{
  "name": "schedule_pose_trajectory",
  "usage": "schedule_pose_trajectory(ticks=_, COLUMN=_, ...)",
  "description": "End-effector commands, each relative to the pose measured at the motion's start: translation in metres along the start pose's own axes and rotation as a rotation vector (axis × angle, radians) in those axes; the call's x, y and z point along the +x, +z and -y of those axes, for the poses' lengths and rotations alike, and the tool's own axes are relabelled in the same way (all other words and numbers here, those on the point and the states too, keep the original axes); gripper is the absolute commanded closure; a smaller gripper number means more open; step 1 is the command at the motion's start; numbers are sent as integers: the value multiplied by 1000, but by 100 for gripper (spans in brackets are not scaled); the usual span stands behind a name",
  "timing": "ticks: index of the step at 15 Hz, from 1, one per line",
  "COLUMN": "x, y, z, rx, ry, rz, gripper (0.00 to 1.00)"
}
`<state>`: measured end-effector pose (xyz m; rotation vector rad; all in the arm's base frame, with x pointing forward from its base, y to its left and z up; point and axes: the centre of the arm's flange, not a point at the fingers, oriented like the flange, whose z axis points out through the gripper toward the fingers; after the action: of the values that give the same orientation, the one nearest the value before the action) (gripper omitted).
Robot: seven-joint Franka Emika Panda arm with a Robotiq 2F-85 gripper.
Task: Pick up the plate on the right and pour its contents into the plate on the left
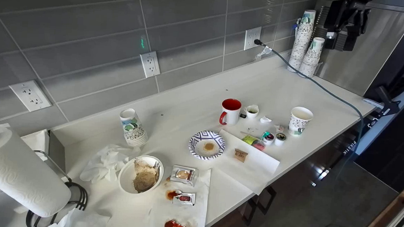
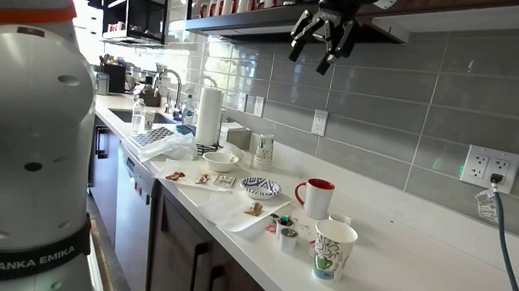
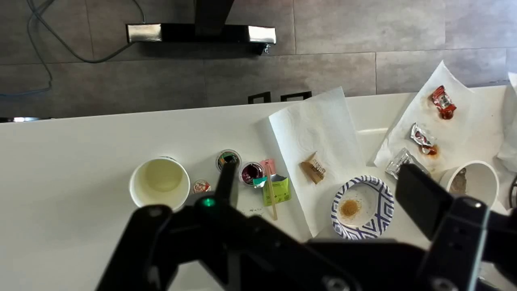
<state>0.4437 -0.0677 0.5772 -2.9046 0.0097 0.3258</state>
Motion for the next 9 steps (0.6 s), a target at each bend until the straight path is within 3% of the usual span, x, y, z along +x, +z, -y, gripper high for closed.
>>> schedule_pose_trajectory(ticks=1, x=0, y=0, z=0, rx=0, ry=0, rz=0, gripper=0)
schedule_pose_trajectory(ticks=4, x=0, y=0, z=0, rx=0, ry=0, rz=0, gripper=0)
schedule_pose_trajectory(ticks=9, x=13, y=39, z=26, rx=-19, ry=-20, rz=16, gripper=0)
